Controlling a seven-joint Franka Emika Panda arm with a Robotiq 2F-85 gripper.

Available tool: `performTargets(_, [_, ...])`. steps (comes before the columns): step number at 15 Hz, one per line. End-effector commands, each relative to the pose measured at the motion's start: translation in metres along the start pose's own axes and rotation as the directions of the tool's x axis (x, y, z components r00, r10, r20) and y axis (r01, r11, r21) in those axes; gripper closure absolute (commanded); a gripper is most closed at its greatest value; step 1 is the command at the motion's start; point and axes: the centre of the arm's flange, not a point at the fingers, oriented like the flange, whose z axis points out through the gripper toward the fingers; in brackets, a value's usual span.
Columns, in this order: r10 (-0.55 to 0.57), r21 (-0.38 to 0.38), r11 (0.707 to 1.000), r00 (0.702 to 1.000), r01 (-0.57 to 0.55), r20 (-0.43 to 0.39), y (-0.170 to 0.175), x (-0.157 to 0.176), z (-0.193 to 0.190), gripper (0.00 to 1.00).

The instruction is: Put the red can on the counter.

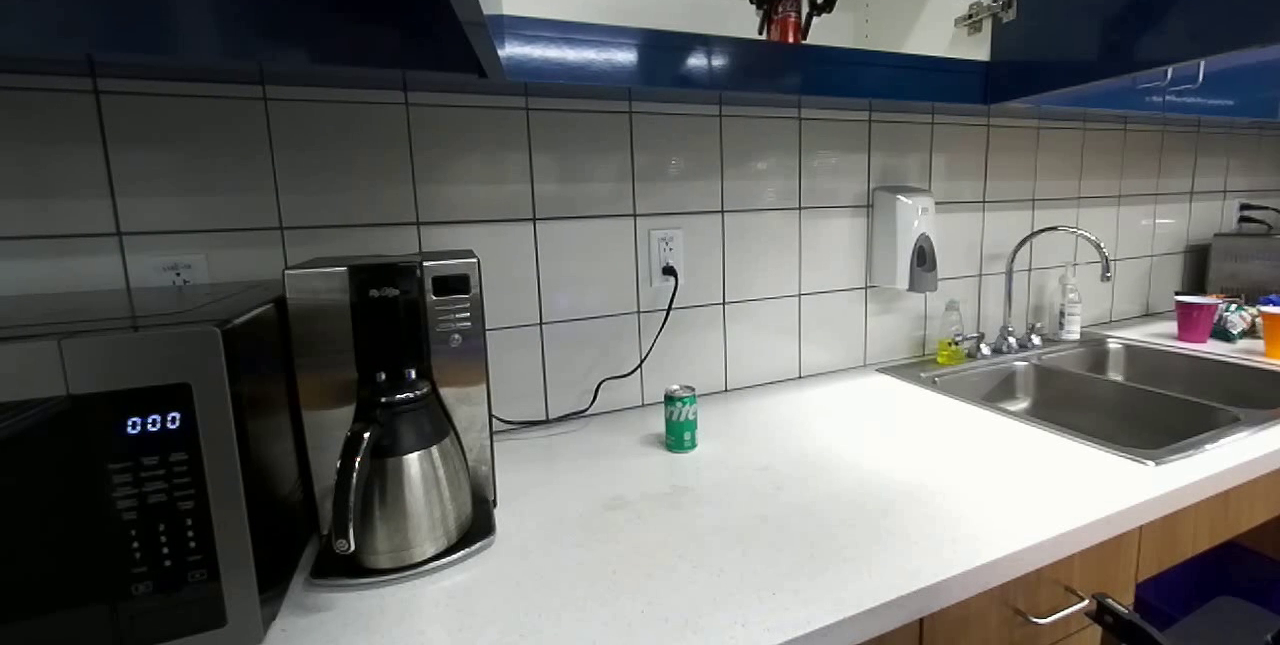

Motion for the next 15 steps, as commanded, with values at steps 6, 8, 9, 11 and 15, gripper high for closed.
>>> performTargets(6, [-0.004, -0.002, 1.0, 1.0, 0.004, -0.001, -0.014, 0.008, -0.003, 0.61])
performTargets(8, [-0.013, 0.004, 1.0, 1.0, 0.013, -0.006, -0.02, 0.006, -0.011, 0.61])
performTargets(9, [-0.017, 0.008, 1.0, 1.0, 0.017, -0.009, -0.024, 0.005, -0.014, 0.61])
performTargets(11, [-0.03, 0.014, 0.999, 0.999, 0.03, -0.013, -0.032, -0.001, -0.023, 0.61])
performTargets(15, [-0.043, 0.03, 0.999, 0.999, 0.044, -0.027, -0.039, -0.009, -0.039, 0.61])
